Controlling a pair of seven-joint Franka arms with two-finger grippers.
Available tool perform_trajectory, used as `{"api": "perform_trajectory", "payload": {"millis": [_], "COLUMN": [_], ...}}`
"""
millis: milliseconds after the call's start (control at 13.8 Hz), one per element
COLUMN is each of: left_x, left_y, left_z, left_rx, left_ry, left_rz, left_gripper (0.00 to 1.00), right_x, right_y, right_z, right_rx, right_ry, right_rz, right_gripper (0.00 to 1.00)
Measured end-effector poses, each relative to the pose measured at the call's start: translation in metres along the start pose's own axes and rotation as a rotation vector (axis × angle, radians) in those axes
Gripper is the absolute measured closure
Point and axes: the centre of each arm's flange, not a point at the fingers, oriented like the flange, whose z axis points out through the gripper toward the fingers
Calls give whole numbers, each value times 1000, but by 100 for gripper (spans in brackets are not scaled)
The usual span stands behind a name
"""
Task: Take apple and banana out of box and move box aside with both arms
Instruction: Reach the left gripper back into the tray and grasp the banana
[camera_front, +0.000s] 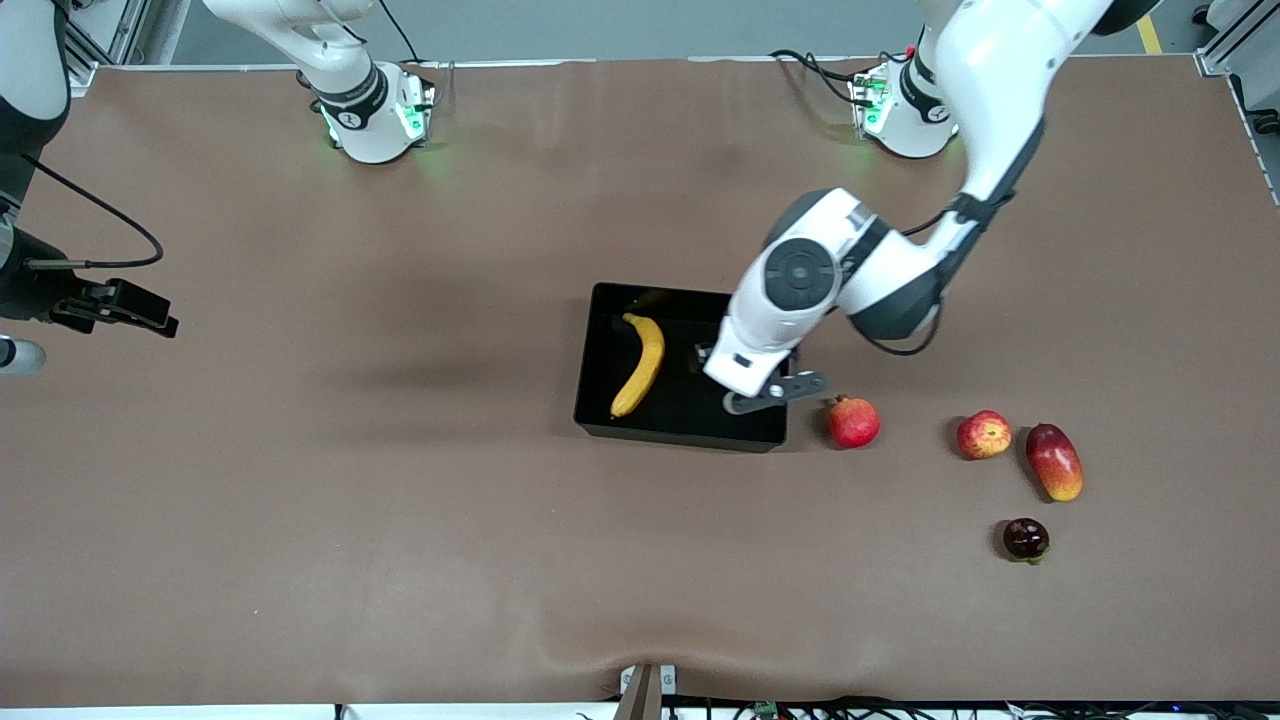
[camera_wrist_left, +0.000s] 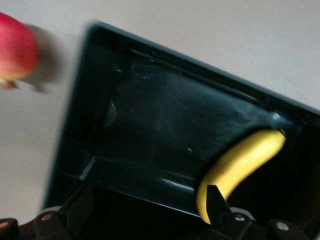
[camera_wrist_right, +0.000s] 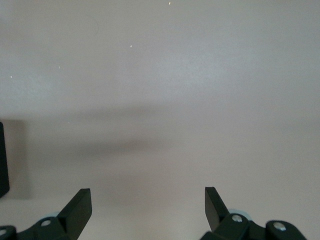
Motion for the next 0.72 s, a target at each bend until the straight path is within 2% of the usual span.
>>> {"api": "perform_trajectory", "payload": {"millis": [217, 434, 724], "left_x": [-17, -28, -42], "left_y": [37, 62, 95], "left_z": [33, 72, 107], "left_rx": [-30, 0, 35], "left_ry": [14, 71, 139], "left_rz": [63, 128, 181], "left_gripper": [0, 0, 0], "right_x": [7, 7, 7], "right_y": [-9, -10, -19], "right_z": [19, 23, 22], "right_rx": [-1, 4, 86], "right_ry": [-40, -53, -54], "right_rz": [-15, -16, -13], "right_gripper": [0, 0, 0]}}
